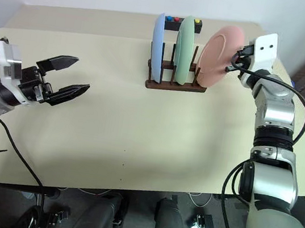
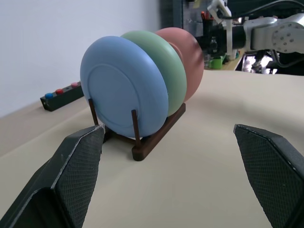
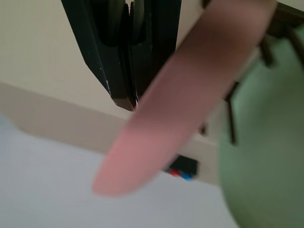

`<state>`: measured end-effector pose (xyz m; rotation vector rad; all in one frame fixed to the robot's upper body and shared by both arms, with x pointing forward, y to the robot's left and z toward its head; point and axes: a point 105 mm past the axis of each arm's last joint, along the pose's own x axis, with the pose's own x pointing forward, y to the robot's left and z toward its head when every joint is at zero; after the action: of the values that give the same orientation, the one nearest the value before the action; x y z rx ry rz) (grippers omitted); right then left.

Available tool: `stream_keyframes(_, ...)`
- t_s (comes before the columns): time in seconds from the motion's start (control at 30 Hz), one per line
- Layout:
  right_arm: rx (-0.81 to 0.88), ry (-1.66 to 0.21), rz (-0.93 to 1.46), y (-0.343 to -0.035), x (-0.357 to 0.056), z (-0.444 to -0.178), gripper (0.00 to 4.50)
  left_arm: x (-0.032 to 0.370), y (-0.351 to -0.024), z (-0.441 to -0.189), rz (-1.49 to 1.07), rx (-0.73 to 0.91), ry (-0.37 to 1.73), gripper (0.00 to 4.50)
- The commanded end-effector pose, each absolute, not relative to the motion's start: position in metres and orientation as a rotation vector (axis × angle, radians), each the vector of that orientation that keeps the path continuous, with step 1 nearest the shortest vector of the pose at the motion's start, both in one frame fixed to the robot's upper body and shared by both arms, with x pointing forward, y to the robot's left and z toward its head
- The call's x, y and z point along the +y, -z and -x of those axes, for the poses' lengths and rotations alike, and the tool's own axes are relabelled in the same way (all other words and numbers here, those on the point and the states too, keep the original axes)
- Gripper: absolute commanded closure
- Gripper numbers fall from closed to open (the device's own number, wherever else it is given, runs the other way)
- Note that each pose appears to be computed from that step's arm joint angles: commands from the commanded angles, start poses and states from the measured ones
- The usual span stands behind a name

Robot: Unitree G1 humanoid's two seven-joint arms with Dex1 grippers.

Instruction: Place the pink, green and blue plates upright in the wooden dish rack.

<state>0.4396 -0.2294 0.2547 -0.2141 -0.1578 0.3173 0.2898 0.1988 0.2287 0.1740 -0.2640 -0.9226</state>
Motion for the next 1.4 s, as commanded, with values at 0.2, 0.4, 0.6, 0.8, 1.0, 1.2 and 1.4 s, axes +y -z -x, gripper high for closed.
stream_keyframes(0.2,-0.284,-0.322,0.196,-0.295,-0.228,-0.431,4.49,0.197,-0.235,-0.287,-0.194,-0.298,0.914,0.0)
stream_keyframes(0.4,-0.35,-0.285,0.1,-0.311,-0.237,-0.429,4.49,0.198,-0.236,-0.288,-0.196,-0.296,0.911,0.0)
stream_keyframes(0.6,-0.568,-0.548,-0.092,-0.355,-0.22,-0.389,4.49,0.201,-0.236,-0.289,-0.202,-0.287,0.91,0.0)
stream_keyframes(0.8,-0.571,-1.056,-0.035,-0.35,-0.16,-0.321,2.29,0.209,-0.235,-0.29,-0.21,-0.275,0.896,0.0)
stream_keyframes(1.0,-0.229,-1.45,0.132,-0.273,-0.121,-0.28,0.08,0.214,-0.234,-0.284,-0.227,-0.282,0.882,0.0)
stream_keyframes(1.2,-0.122,-1.455,0.196,-0.247,-0.122,-0.281,0.08,0.212,-0.228,-0.28,-0.234,-0.256,0.885,0.0)
stream_keyframes(1.4,-0.113,-1.425,0.183,-0.243,-0.119,-0.278,0.08,0.208,-0.211,-0.271,-0.229,-0.162,0.935,0.0)
